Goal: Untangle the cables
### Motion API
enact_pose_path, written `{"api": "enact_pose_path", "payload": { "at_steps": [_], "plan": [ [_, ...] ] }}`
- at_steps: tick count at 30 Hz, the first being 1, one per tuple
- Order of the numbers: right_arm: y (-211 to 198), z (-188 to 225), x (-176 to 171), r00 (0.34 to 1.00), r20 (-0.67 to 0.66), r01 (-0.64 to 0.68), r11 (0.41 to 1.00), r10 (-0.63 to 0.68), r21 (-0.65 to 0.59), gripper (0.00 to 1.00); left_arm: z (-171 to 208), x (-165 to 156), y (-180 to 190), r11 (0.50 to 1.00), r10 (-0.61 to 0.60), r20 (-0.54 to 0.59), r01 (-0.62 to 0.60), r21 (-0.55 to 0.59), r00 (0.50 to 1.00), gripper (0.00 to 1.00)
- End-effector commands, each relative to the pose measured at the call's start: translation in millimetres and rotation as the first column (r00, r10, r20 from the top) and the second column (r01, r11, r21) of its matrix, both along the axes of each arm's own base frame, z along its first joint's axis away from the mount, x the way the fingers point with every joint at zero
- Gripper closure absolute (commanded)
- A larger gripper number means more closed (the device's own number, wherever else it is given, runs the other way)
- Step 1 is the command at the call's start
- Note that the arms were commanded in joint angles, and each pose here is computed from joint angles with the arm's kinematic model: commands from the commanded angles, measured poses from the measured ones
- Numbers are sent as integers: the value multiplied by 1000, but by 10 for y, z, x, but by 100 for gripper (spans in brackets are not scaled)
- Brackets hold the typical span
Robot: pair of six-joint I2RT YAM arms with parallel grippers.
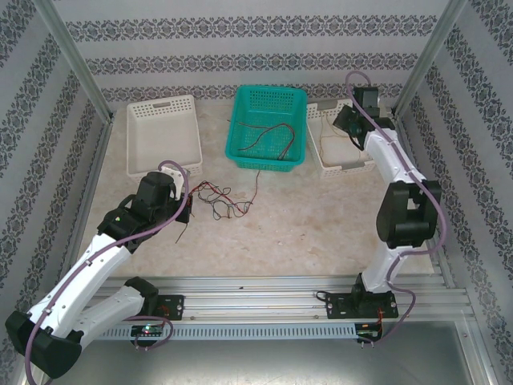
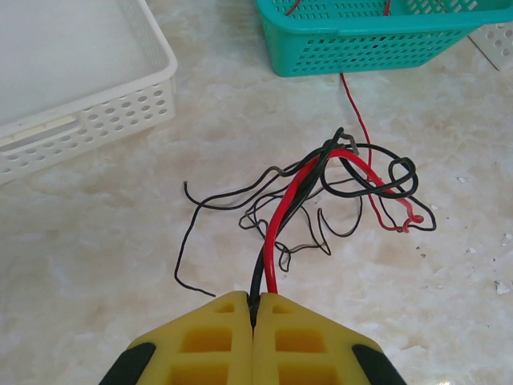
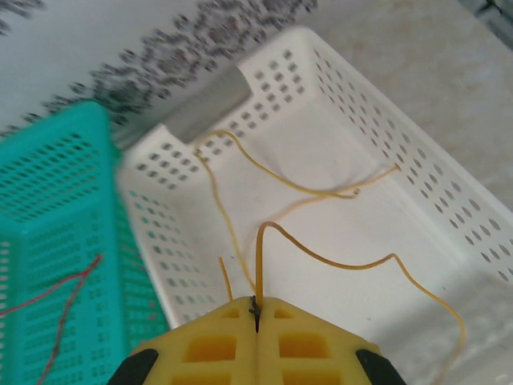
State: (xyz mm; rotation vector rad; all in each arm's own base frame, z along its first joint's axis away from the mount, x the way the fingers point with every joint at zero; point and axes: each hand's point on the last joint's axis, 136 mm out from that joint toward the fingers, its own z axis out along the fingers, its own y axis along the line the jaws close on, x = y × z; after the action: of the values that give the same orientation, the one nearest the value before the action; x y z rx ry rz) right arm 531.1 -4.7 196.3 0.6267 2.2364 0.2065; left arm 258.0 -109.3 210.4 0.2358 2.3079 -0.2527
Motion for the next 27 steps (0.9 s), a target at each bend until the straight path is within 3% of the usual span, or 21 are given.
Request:
{"api": "enact_pose_path", "payload": {
  "at_steps": [1,7,18,24,27],
  "plan": [
    [46,-46,84,999,-46,-7,999,9,46,100,100,50,-24,1000,-14,37,14,-10,999,100],
    [158,-442,141,981,-185,-37,994,56,102,100,104,44,-18,1000,-14,40,14,-8,999,100],
    [106,-739,42,952,-300,-42,998,53,41,100,113,47,-29,1000,-17,42,18,-12,999,100],
    [103,-728,14,952,-302,-44,998,53,35,81,109,44,-26,1000,-17,41,17,-11,999,100],
    [91,-713,-3,951,-305,-45,999,51,26,78,110,43,-26,1000,-17,42,17,-12,999,100]
  ]
}}
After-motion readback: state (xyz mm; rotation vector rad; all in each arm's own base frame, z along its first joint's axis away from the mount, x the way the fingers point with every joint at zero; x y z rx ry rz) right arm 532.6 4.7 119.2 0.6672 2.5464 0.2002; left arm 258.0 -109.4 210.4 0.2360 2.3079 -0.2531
